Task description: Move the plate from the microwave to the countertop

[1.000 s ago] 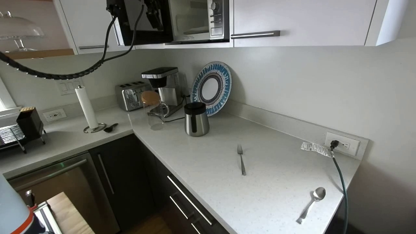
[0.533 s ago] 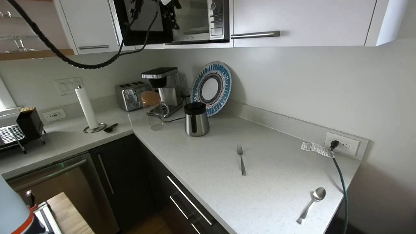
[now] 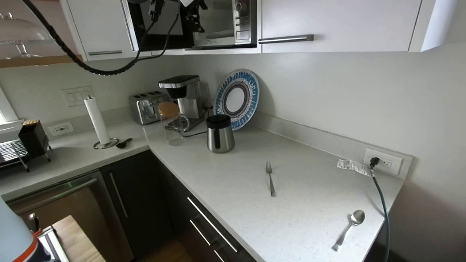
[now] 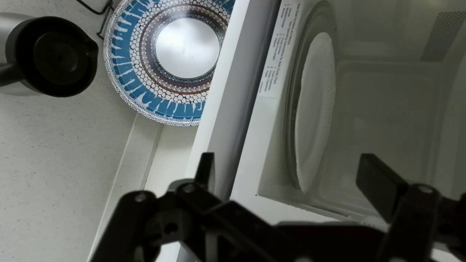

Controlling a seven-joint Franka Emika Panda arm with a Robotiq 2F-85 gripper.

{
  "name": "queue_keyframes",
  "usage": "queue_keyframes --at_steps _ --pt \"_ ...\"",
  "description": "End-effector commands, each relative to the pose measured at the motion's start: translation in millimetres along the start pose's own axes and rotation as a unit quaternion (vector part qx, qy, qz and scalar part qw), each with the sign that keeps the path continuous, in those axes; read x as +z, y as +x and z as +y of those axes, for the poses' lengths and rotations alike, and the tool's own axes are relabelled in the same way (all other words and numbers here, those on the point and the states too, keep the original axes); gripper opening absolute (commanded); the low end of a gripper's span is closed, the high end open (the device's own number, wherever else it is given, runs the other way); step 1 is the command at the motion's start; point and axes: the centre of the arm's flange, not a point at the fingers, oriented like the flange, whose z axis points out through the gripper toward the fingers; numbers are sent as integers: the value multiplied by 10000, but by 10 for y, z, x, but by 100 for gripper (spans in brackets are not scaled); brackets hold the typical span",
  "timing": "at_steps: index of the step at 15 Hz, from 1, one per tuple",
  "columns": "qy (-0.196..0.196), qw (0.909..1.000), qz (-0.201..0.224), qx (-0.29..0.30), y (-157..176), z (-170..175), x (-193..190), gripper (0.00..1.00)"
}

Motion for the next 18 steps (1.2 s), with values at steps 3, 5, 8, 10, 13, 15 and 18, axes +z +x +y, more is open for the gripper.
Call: queue_keyframes --at_steps 3,5,8,10,13,15,18 --pt "83 9998 198 -57 6 -172 313 100" --pt "100 9996 228 -99 49 -237 439 100" --pt "152 9996 147 -165 111 -314 616 100" --pt "178 9996 90 -188 125 -388 688 100" --pt "226 9992 43 -314 171 -507 767 75" --pt "206 9991 -18 -382 203 -548 815 62" --pt "65 9988 -229 -439 236 -562 899 53"
